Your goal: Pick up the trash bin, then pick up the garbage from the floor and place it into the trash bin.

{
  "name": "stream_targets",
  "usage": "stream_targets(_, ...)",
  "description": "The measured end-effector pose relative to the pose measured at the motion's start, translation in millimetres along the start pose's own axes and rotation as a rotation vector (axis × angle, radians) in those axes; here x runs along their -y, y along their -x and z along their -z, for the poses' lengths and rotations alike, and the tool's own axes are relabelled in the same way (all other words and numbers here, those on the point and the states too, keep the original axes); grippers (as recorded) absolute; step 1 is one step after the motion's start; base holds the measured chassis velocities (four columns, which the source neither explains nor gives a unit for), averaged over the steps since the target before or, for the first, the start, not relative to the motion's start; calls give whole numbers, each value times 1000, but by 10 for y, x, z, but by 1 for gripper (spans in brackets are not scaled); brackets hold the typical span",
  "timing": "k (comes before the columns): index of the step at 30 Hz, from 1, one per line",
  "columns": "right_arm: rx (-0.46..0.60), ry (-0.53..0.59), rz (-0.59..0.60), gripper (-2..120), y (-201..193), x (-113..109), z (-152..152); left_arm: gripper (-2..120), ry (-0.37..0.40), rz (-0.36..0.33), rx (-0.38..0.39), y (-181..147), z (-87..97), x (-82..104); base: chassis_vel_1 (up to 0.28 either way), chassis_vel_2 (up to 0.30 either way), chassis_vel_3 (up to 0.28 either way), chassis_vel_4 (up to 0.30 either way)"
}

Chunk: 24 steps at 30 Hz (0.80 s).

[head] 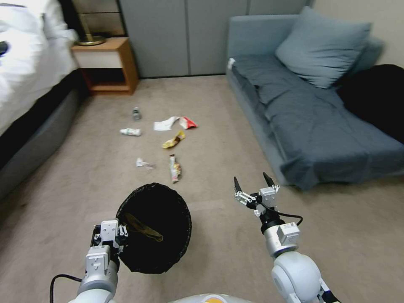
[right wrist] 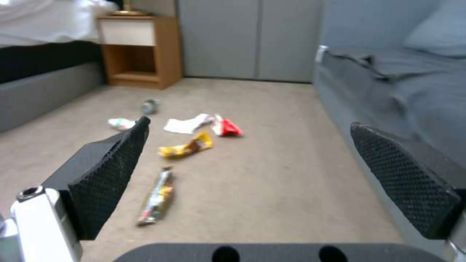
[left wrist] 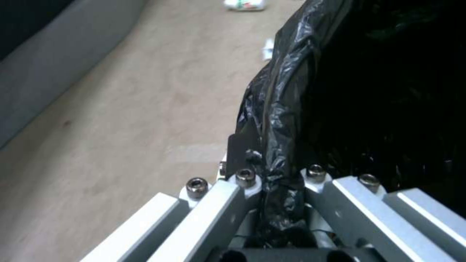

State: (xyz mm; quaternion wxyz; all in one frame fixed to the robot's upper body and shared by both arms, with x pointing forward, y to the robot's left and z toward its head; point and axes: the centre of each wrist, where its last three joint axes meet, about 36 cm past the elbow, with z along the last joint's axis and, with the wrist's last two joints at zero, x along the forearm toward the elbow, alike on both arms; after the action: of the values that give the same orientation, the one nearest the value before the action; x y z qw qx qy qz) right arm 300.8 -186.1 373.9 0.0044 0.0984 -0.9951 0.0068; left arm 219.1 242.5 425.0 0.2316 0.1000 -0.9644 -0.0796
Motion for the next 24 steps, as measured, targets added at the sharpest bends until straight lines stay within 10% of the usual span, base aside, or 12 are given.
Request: stream_targets(24,67,-2,5,100,-43,25,-67,1,-5,2,17,28,27,15,77,73,73,70)
